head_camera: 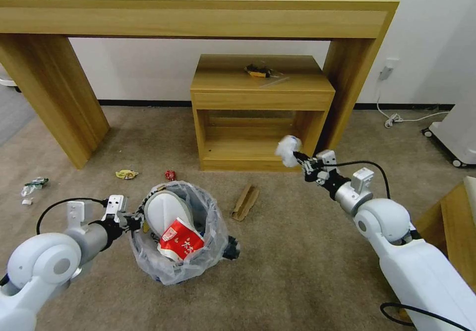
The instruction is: Pick up the trash bin and place the garbage on the floor into it.
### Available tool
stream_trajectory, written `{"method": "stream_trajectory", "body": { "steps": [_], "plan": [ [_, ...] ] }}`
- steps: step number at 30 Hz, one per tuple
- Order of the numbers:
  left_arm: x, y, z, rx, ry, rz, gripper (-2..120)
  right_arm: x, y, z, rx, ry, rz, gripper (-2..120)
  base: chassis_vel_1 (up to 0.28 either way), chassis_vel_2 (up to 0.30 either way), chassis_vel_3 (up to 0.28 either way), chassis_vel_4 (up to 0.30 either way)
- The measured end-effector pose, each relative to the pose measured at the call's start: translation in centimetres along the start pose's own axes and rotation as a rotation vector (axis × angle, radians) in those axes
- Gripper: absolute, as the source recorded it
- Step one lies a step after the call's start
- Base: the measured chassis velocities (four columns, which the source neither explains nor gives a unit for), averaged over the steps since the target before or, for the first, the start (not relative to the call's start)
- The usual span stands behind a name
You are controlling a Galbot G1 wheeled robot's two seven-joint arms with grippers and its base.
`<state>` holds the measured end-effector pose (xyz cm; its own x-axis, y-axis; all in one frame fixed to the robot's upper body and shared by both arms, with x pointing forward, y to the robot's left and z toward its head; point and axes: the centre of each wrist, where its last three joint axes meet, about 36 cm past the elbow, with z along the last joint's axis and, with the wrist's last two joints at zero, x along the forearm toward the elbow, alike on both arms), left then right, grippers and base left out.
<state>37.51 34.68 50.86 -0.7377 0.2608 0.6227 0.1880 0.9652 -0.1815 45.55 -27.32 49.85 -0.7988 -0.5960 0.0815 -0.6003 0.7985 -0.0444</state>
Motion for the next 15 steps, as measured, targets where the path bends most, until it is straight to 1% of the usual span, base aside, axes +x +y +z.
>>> {"method": "stream_trajectory", "body": {
  "steps": [2, 3, 6, 7, 8, 9, 10, 11, 14, 15],
  "plan": [
    [-1.1, -0.5, -0.7, -0.009, 0.004, 0.017, 0, -0.2, 1.7, -1.1, -0.005, -0.009, -0.067, 0, 0.0, 0.0, 0.0, 0.0],
    [-1.1, -0.5, -0.7, -0.009, 0.004, 0.017, 0, -0.2, 1.7, -1.1, -0.005, -0.009, -0.067, 0, 0.0, 0.0, 0.0, 0.0],
    [-2.8, -1.3, -2.5, -0.003, 0.002, 0.042, 0, -0.3, 4.4, -2.5, -0.015, -0.015, -0.169, 0, 0.0, 0.0, 0.0, 0.0],
    [-2.8, -1.3, -2.5, -0.003, 0.002, 0.042, 0, -0.3, 4.4, -2.5, -0.015, -0.015, -0.169, 0, 0.0, 0.0, 0.0, 0.0],
    [-3.2, -1.5, -2.9, 0.001, 0.002, 0.05, 0, -0.3, 5.1, -2.7, -0.018, -0.014, -0.196, 0, 0.0, 0.0, 0.0, 0.0],
    [-4.1, -2.0, -3.6, 0.005, 0.007, 0.068, 0, -0.4, 6.4, -3.2, -0.025, -0.013, -0.244, 0, 0.0, 0.0, 0.0, 0.0],
    [-4.7, -2.4, -4.1, 0.005, 0.01, 0.08, 0, -0.4, 7.2, -3.4, -0.029, -0.011, -0.271, 0, 0.0, 0.0, 0.0, 0.0],
    [-4.7, -2.4, -4.1, 0.005, 0.01, 0.08, 0, -0.4, 7.2, -3.4, -0.029, -0.011, -0.271, 0, 0.0, 0.0, 0.0, 0.0],
    [-6.2, -3.5, -4.8, 0.006, 0.031, 0.114, 0, -0.4, 9.0, -3.6, -0.05, 0.005, -0.327, 0, 0.0, 0.0, 0.0, 0.0],
    [-6.2, -3.5, -4.8, 0.006, 0.031, 0.114, 0, -0.4, 9.0, -3.6, -0.05, 0.005, -0.327, 0, 0.0, 0.0, 0.0, 0.0]
  ]
}}
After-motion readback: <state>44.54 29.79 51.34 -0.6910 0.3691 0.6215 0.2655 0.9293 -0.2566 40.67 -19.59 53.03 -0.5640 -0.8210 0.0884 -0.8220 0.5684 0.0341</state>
